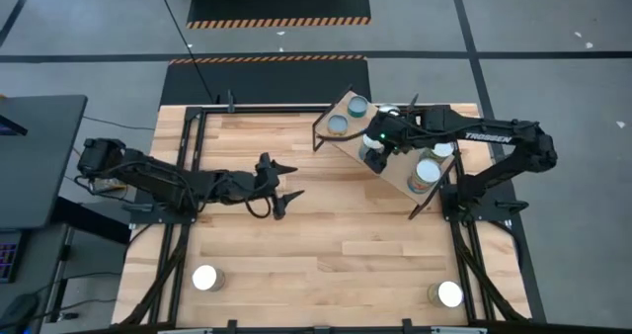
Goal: Pick and place cans onto a shelf
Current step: Adjust the canned cherries on the shelf
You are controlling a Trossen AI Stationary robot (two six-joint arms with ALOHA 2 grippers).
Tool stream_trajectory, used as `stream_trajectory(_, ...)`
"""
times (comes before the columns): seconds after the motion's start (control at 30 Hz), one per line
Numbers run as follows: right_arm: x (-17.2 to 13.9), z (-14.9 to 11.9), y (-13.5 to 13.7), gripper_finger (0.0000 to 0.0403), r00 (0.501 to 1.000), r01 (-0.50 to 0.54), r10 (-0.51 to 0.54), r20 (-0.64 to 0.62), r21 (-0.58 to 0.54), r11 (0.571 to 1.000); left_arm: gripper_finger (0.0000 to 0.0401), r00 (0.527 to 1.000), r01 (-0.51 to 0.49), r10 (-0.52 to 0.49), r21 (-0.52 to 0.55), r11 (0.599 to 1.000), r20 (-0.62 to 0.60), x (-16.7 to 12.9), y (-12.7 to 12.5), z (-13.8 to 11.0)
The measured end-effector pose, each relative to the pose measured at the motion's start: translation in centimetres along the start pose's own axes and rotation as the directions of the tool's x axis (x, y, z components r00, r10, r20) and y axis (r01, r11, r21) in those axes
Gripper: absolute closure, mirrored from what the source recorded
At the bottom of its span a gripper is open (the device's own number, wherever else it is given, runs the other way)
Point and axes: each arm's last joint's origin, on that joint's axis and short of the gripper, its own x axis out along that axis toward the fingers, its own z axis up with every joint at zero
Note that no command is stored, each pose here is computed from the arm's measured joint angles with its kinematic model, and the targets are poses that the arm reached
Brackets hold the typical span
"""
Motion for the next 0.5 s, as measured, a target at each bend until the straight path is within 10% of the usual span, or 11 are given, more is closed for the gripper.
stream_trajectory(0.5, 0.5, 1.5, -0.2, 0.0031, 0.994, -0.040, 0.035, 0.102, 0.055, 0.998, 0.0077, 0.995, 0.059, -0.059, -0.003, 0.998, -0.075, -0.6, -0.5, -0.6)
